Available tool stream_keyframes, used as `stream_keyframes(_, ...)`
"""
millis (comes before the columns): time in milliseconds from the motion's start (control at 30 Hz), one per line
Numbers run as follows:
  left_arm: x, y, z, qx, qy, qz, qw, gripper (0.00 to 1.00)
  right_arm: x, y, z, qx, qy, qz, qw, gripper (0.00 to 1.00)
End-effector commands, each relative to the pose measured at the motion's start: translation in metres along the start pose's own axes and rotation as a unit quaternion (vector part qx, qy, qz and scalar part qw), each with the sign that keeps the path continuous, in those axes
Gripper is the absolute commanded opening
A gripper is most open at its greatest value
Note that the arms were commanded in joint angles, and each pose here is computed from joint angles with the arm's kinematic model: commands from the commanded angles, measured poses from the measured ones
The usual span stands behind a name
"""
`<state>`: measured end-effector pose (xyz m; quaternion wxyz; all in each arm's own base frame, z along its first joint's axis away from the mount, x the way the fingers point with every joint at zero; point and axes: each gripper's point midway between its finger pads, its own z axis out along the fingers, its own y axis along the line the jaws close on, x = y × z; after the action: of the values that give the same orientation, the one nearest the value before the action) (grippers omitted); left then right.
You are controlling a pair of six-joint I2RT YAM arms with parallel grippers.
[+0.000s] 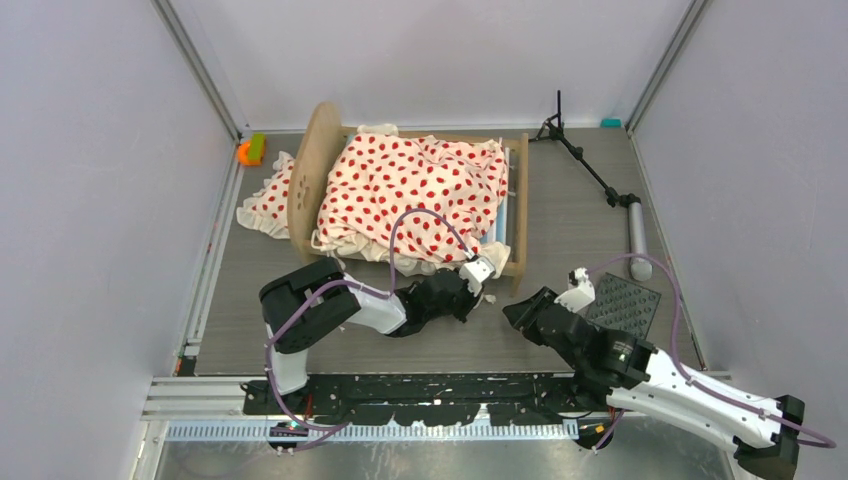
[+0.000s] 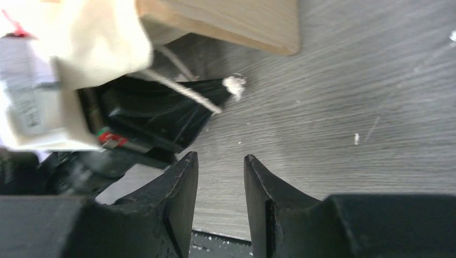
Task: Set up the pet bed
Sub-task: Tie the ropes to the bed frame.
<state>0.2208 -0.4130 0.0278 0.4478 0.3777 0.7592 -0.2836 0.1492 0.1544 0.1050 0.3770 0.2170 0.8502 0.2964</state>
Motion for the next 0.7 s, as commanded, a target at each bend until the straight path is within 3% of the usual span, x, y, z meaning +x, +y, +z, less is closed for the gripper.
stream_keyframes(0, -0.009, -0.001, 0.002, 0.008, -0.012, 0.0, 1.0, 0.0, -0.017, -0.001, 0.012, -0.006, -0.069, 0.133, 0.989, 0.43)
stream_keyframes(233, -0.008, -0.002, 0.002, 0.012, -0.012, -0.001, 1.0, 0.0, -0.016, 0.002, 0.033, -0.047, -0.099, 0.197, 0.974, 0.5)
stream_keyframes(667, -0.003, -0.002, 0.002, 0.02, -0.01, -0.003, 1.0, 0.0, -0.001, -0.011, 0.067, -0.025, -0.113, 0.243, 0.963, 0.53)
